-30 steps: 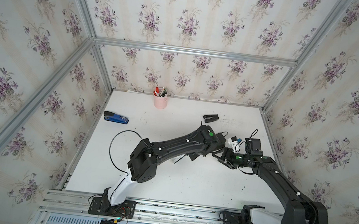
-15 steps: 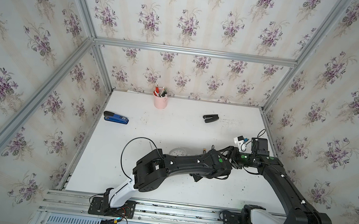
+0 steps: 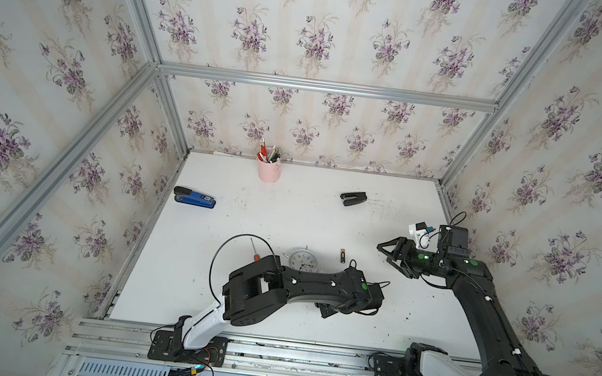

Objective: Remove the battery from the alarm
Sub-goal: Adjust the alarm at the center of the board.

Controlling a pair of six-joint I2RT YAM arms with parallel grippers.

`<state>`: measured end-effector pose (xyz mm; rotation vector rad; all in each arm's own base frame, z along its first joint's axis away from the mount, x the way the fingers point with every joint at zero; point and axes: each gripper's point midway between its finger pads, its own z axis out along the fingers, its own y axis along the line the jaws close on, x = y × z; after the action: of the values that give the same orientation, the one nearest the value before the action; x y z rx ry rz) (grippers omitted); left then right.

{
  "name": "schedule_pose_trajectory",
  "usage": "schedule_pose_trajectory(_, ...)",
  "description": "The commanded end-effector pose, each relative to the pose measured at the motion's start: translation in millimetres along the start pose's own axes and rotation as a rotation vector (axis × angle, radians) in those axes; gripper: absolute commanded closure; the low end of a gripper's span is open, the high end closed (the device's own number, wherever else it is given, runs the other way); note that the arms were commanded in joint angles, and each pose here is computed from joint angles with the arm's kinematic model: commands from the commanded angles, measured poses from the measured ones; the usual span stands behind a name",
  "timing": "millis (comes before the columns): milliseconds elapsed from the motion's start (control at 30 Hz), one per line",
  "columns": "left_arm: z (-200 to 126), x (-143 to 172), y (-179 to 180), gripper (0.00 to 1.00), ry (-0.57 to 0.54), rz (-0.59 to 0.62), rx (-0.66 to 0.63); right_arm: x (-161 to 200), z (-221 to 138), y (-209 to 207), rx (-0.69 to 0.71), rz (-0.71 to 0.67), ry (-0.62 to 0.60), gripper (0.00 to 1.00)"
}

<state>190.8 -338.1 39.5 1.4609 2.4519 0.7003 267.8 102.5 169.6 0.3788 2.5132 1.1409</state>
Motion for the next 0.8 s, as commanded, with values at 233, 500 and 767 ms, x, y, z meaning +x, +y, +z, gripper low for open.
schedule_pose_trajectory(233, 13.1, -3.7, 9.9, 0.75, -0.031, 0.116, -0.052, 1.4, 1.6, -3.3, 0.002, 0.013, 0.013, 0.3)
schedule_pose_trajectory(500, -0.4, 1.1, 31.1, 0.26, -0.062, 0.053, -0.093, 2.8, 2.2, -1.5, -0.013, 0.017, 0.023, 0.3)
schedule_pose_trajectory(767, -71.2, 13.2, 66.7, 0.0, -0.179, -0.125, -0.044, -6.9, 1.7, 0.2, -0.004, -0.006, 0.008, 0.29)
